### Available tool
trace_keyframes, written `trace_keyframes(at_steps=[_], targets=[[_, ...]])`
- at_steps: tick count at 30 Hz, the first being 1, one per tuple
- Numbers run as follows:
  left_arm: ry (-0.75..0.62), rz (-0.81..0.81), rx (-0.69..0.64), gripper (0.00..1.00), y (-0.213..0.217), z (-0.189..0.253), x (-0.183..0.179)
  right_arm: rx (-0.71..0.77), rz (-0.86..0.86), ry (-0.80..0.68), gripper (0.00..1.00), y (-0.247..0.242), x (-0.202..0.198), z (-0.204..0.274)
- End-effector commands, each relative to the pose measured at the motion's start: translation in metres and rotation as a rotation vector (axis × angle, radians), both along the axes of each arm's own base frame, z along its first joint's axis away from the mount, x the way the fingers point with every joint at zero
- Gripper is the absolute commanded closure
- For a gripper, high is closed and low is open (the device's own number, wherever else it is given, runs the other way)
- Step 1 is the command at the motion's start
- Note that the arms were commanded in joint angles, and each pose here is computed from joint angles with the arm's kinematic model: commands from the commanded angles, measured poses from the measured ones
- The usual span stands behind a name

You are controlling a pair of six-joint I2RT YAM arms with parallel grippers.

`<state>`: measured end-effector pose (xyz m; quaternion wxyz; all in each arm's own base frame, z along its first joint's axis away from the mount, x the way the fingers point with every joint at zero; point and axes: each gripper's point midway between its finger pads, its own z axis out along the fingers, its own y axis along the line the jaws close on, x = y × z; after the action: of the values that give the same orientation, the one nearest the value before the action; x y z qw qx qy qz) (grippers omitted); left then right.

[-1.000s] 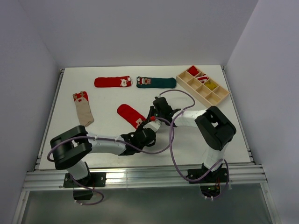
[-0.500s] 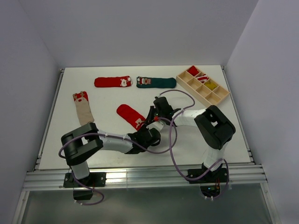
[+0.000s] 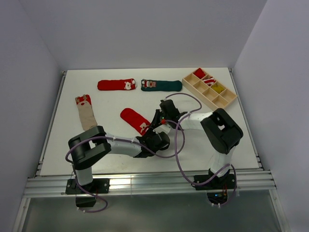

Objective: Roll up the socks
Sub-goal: Roll the sock at the center of the board.

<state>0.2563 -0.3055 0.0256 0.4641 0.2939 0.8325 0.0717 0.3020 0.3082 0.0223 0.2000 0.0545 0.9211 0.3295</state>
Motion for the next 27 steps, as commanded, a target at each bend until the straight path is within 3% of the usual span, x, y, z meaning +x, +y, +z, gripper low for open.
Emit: trace_keyframes(at_steps=[1,4,8,11,15,20,27], targets=[[0.105,0.024,0.091,0.56,0.018,-0.031,-0.008,-0.094,-0.001,0.066,0.85,-0.013,-0.013,-0.027],[0.145,0.026,0.091,0.64,0.018,-0.037,-0.011,-0.094,0.001,0.063,0.85,-0.012,-0.012,-0.025],[0.188,0.023,0.075,0.87,0.016,-0.043,-0.015,-0.099,0.002,0.056,0.85,-0.014,-0.011,-0.023],[0.211,0.019,0.051,0.99,0.013,-0.043,-0.017,-0.094,0.006,0.042,0.85,-0.014,-0.009,-0.019],[0.252,0.022,-0.025,1.0,0.007,-0.038,-0.015,-0.082,0.017,0.01,0.85,-0.014,-0.007,-0.008],[0.417,0.007,-0.272,1.0,-0.011,-0.025,-0.021,-0.04,0.025,-0.067,0.84,-0.016,-0.002,0.019],[0.614,0.071,-0.54,1.0,0.0,-0.016,-0.005,-0.01,0.006,-0.189,0.79,-0.023,0.009,0.061]])
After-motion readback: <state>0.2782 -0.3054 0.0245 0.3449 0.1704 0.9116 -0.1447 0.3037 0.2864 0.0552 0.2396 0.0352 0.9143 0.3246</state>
